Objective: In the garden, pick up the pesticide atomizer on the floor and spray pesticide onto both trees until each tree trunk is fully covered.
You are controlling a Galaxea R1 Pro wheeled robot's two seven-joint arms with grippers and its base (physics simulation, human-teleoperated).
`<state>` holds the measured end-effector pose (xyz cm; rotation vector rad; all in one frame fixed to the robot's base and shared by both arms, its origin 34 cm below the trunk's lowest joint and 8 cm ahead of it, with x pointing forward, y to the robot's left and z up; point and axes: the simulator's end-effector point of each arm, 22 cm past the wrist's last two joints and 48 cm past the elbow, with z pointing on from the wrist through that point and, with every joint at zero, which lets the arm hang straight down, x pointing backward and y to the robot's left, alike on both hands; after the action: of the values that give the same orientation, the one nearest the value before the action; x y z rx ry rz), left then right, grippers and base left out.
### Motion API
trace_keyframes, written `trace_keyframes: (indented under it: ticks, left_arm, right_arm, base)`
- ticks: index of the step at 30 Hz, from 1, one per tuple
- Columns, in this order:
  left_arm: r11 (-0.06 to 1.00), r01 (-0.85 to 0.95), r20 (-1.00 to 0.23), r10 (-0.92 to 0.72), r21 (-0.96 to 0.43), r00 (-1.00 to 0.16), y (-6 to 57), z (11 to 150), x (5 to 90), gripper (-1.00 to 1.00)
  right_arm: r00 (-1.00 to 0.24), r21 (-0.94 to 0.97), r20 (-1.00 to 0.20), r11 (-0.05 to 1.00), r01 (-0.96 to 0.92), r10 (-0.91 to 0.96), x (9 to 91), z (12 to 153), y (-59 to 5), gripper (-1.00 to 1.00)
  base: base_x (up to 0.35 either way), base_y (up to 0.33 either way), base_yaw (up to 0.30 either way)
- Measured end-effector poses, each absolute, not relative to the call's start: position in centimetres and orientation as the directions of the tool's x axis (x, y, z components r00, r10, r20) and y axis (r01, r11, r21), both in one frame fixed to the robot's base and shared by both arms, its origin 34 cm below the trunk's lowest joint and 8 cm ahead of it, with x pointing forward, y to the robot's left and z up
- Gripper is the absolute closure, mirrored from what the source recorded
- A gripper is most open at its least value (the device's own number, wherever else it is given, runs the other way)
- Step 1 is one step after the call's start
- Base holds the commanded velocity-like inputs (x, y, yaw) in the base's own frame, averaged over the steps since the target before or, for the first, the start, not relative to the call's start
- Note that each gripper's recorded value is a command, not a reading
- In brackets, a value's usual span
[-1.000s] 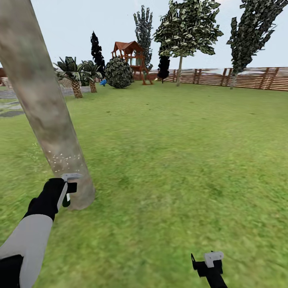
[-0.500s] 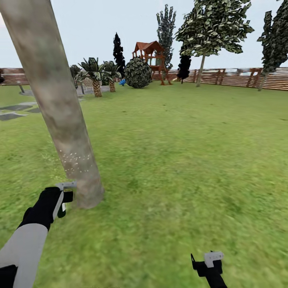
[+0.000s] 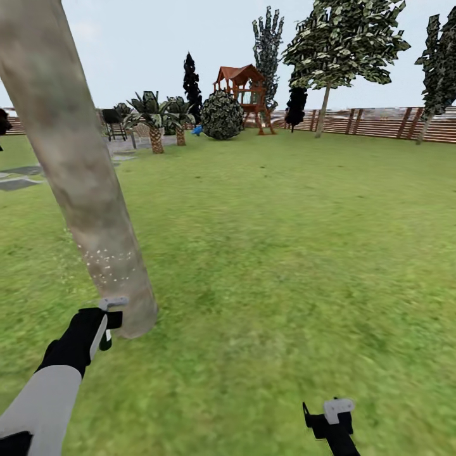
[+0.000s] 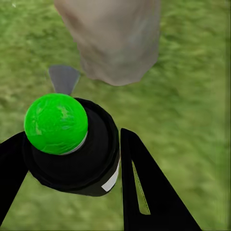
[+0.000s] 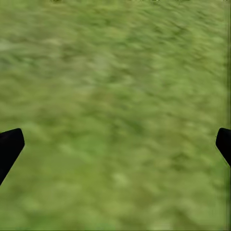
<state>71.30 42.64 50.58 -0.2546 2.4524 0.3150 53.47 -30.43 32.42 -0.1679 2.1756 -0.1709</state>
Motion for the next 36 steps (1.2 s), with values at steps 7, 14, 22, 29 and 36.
trace_keyframes:
  ticks: [7, 14, 22, 29, 36]
  left_arm:
    - [0.949, -0.269, -0.616, -0.114, 0.164, -0.779, 43.3, 50.0, 70.8, 1.00]
    - [0.952, -0.261, -0.602, -0.116, 0.159, -0.790, 42.5, 48.8, 69.9, 1.00]
    - [0.954, -0.257, -0.602, -0.115, 0.155, -0.790, 42.2, 48.7, 70.0, 1.00]
    - [0.955, -0.255, -0.602, -0.117, 0.149, -0.790, 41.8, 48.6, 70.0, 1.00]
    - [0.956, -0.252, -0.602, -0.116, 0.147, -0.790, 41.6, 48.6, 70.1, 1.00]
  right_arm:
    - [-0.569, -0.185, -0.801, 0.981, -0.056, -0.184, 53.5, 32.4, -30.4, -1.00]
    - [-0.570, -0.185, -0.801, 0.981, -0.057, -0.184, 53.5, 32.4, -30.4, -1.00]
    - [-0.570, -0.185, -0.801, 0.981, -0.057, -0.184, 53.5, 32.4, -30.4, -1.00]
    - [-0.570, -0.185, -0.800, 0.981, -0.057, -0.184, 53.5, 32.4, -30.4, -1.00]
    - [-0.571, -0.186, -0.800, 0.981, -0.057, -0.184, 53.4, 32.4, -30.5, -1.00]
  base:
    - [0.203, -0.227, 0.145]
    - [0.204, -0.227, 0.275]
    - [0.160, -0.238, 0.277]
    - [0.039, -0.278, 0.268]
    - [0.089, -0.279, 0.052]
